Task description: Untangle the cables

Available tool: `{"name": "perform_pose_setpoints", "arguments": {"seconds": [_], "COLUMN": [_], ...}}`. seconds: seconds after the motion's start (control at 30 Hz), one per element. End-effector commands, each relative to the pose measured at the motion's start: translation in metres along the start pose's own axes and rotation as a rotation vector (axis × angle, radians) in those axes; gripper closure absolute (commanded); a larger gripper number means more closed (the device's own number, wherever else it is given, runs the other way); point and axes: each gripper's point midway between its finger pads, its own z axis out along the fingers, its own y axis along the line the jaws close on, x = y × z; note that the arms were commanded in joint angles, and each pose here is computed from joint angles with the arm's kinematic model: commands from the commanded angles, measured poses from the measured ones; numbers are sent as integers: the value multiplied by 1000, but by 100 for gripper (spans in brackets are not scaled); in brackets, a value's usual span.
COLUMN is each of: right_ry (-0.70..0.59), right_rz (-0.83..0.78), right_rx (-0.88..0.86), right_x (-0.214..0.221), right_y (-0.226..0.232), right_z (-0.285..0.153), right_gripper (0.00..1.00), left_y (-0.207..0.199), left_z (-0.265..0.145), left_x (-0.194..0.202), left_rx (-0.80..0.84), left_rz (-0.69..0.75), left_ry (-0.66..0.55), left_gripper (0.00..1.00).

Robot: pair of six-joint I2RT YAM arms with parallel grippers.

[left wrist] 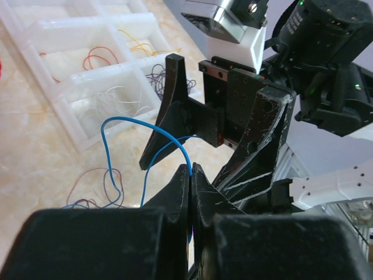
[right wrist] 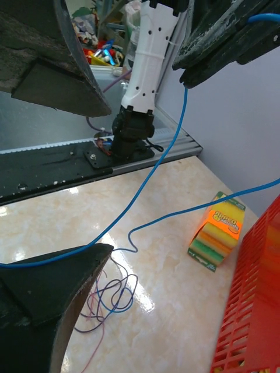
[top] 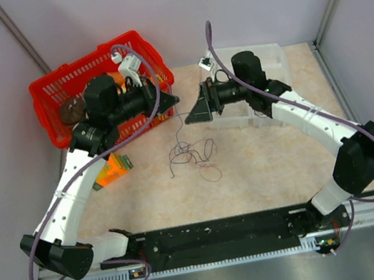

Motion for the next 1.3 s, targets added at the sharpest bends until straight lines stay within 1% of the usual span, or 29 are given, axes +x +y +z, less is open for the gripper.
{"name": "perform_pose_setpoints", "arguments": {"seconds": [0.0, 0.07, 0.2, 0.27, 0.33, 0.37, 0.4, 0.43, 0.47, 0.5, 0.53, 0.57, 0.6, 0.63, 0.7, 0.77, 0.8, 0.87, 0.9, 0.97, 1.0, 1.03, 1.1, 1.17, 1.27], "right_ry": [-35, -45, -115, -137, -144, -155, -170, -181, -205, -206, -204, -198, -199, -203, -224, -268, -268, -294, -316, -368, -399, -426, -476, -511, -544], "right_rz": [-68, -71, -146, -206, -230, -231, -224, -218, -212, -199, -191, -188, -177, -172, -181, -206, -192, -162, -143, -109, -90, -80, -73, -50, -41], "right_rx": [-76, -56, 100, 134, 182, 203, 219, 212, 196, 184, 162, 139, 134, 140, 152, 175, 182, 198, 197, 188, 185, 177, 137, 102, 38], "right_x": [-7, -5, -21, -25, -23, -27, -30, -33, -40, -42, -44, -44, -44, -45, -51, -62, -62, -72, -80, -98, -108, -118, -137, -151, -167], "right_y": [30, 27, 14, 8, -5, -9, -11, -10, -7, -5, -2, 2, 3, 5, 13, 21, 24, 29, 34, 43, 49, 55, 77, 95, 123], "right_z": [-3, -3, 5, 16, 31, 37, 41, 45, 47, 50, 52, 54, 54, 51, 40, 27, 21, 11, 5, -8, -15, -22, -32, -39, -50], "right_gripper": [12, 12, 12, 12, 12, 14, 18, 24, 36, 51, 71, 85, 97, 100, 100, 100, 100, 100, 100, 100, 100, 100, 100, 100, 100], "left_y": [-27, -27, -30, -34, -38, -39, -42, -43, -45, -49, -49, -50, -52, -50, -41, -29, -20, -4, 3, 17, 24, 29, 37, 45, 52], "left_z": [-6, -6, -7, -7, -7, -8, -9, -10, -12, -14, -15, -16, -17, -18, -22, -28, -30, -36, -40, -48, -52, -56, -57, -48, -29], "left_x": [-23, -24, -23, -24, -25, -27, -28, -28, -30, -30, -31, -29, -31, -32, -37, -39, -38, -37, -35, -30, -24, -21, -8, 15, 42], "left_rx": [109, 108, 125, 143, 165, 171, 181, 186, 192, 202, 206, 212, 217, 202, 127, 43, -3, -95, -134, -205, -227, -240, -240, -216, -169], "left_rz": [-2, -1, -12, -21, -16, -14, -8, -4, 6, 13, 19, 22, 30, 42, 89, 149, 165, 183, 187, 207, 221, 239, 256, 255, 232], "left_ry": [-76, -78, -73, -75, -78, -83, -85, -88, -95, -99, -106, -107, -113, -118, -145, -171, -174, -191, -204, -253, -278, -315, -335, -283, -187], "left_gripper": [100, 100, 100, 100, 100, 100, 100, 100, 100, 100, 100, 100, 100, 100, 99, 90, 82, 50, 43, 32, 25, 22, 23, 25, 26]}}
